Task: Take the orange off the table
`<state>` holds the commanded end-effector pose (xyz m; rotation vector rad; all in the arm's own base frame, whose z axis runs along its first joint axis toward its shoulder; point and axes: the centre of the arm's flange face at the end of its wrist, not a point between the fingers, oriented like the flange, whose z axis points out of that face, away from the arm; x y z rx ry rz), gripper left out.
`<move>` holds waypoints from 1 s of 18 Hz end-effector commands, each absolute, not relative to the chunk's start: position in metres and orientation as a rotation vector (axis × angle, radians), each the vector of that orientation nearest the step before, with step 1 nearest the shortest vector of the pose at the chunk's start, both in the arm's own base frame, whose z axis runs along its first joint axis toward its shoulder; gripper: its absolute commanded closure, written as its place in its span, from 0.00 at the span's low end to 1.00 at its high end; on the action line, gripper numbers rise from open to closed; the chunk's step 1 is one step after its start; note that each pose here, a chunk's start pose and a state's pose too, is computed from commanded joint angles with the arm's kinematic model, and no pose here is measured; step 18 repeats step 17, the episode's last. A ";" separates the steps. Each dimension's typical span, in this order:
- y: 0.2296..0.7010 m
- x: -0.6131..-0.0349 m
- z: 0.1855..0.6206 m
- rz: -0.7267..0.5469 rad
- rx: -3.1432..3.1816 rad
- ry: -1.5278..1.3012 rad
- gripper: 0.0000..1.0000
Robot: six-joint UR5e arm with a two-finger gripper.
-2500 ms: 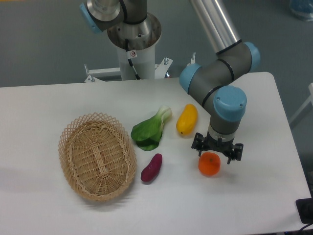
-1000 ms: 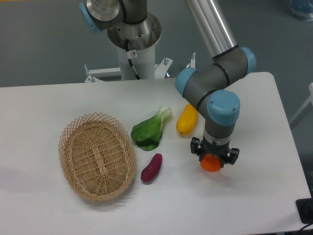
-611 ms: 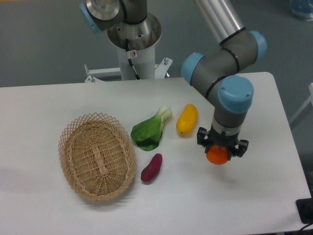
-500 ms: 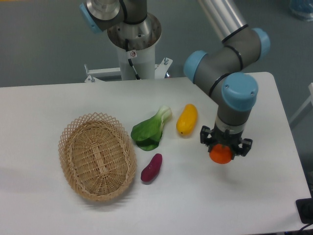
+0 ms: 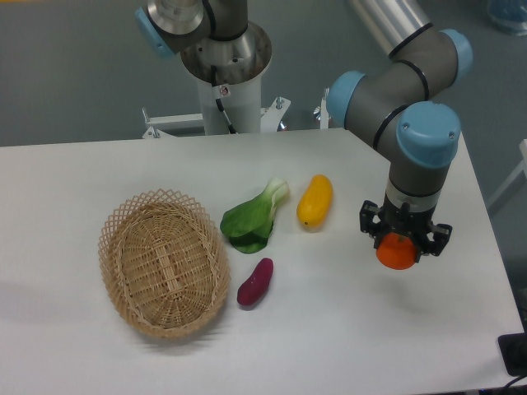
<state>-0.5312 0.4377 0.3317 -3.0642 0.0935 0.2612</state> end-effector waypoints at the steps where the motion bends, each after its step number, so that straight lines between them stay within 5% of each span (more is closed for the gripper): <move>1: 0.440 -0.534 0.338 0.277 -3.061 0.149 0.27; 18: 0.439 -0.533 0.333 0.265 -3.067 0.150 0.34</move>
